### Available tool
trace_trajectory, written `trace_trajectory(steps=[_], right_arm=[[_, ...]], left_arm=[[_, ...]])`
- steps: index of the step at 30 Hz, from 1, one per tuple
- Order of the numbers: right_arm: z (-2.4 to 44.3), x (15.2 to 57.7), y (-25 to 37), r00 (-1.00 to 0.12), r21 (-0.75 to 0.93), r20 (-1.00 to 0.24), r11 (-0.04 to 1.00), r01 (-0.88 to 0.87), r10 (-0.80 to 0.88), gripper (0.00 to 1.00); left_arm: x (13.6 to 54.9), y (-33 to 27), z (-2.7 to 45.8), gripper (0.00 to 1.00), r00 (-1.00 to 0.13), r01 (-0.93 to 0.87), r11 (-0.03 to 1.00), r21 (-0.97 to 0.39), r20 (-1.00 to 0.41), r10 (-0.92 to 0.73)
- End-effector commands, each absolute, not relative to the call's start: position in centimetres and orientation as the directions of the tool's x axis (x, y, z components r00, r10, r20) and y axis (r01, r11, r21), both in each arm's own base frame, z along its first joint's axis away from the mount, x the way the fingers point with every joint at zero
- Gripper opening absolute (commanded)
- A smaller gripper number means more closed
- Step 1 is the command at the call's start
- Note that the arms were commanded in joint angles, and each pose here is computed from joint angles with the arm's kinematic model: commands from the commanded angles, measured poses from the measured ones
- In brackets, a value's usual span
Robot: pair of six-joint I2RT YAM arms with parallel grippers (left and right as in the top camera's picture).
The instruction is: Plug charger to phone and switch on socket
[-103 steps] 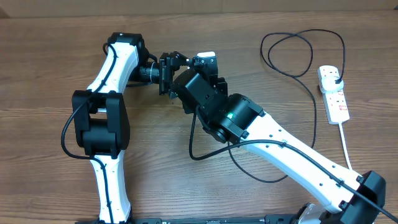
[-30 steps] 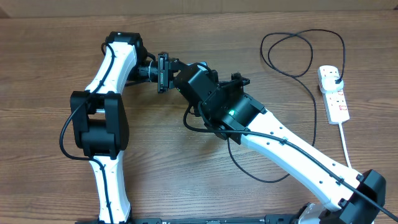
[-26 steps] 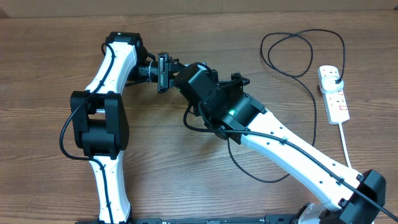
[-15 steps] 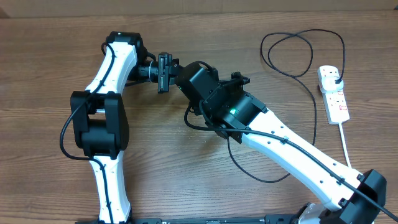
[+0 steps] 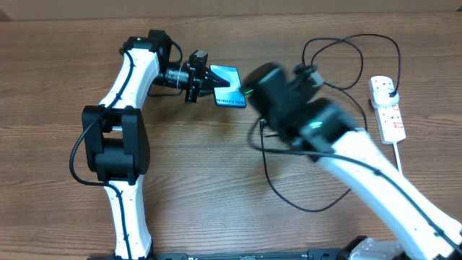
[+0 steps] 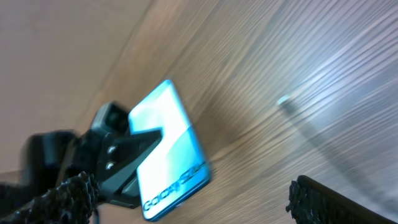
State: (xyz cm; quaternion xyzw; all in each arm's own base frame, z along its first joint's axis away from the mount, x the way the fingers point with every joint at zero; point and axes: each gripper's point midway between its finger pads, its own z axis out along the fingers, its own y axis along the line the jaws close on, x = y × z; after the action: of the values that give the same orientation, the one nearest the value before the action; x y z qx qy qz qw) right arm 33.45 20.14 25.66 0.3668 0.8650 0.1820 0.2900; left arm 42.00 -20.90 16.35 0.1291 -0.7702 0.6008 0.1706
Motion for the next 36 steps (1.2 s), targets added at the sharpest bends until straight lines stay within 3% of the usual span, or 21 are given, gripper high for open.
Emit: trace_trajectory(steps=[1, 6, 15, 18, 23, 27, 33, 36], right_arm=[[25.5, 33.1, 17.8, -0.796, 0.379, -0.429, 0.885, 0.27, 0.427, 1.0], [22.0, 32.8, 14.3, -0.855, 0.241, -0.345, 0.917, 0.319, 0.388, 1.0], [13.3, 34.1, 16.5, -0.968, 0.054, -0.198, 0.988, 0.147, 0.155, 1.0], [10.5, 34.8, 16.9, -0.977, 0.023, -0.158, 0.99, 0.139, 0.141, 0.84], [7.6, 36.4, 17.9, -0.98, 0.021, -0.16, 0.993, 0.12, 0.122, 0.63], [4.9, 36.8, 19.4, -0.989, 0.002, -0.143, 0.999, -0.05, -0.049, 0.63], [1.8, 37.0, 18.8, -0.995, -0.031, -0.09, 0.999, -0.04, -0.042, 0.59], [1.5, 37.1, 18.5, -0.996, -0.028, -0.086, 0.999, -0.033, -0.035, 0.53]], left_arm=[[42.5, -20.3, 17.6, 0.04, -0.996, -0.054, 0.279, -0.959, 0.073, 0.059], [42.8, -19.2, 17.4, 0.04, -0.998, 0.049, 0.337, -0.94, -0.029, 0.064], [43.9, -12.4, 18.9, 0.04, -0.986, 0.098, 0.648, -0.756, -0.16, -0.037], [43.7, -10.6, 18.2, 0.04, -0.987, 0.064, 0.719, -0.692, -0.148, -0.054], [43.4, -9.6, 17.1, 0.04, -0.991, 0.035, 0.764, -0.644, -0.123, -0.059], [43.4, -9.7, 17.2, 0.04, -0.991, 0.029, 0.761, -0.648, -0.12, -0.064], [43.4, -9.7, 17.2, 0.04, -0.991, 0.027, 0.761, -0.648, -0.117, -0.064], [43.4, -9.7, 17.2, 0.04, -0.991, 0.027, 0.761, -0.648, -0.117, -0.064]])
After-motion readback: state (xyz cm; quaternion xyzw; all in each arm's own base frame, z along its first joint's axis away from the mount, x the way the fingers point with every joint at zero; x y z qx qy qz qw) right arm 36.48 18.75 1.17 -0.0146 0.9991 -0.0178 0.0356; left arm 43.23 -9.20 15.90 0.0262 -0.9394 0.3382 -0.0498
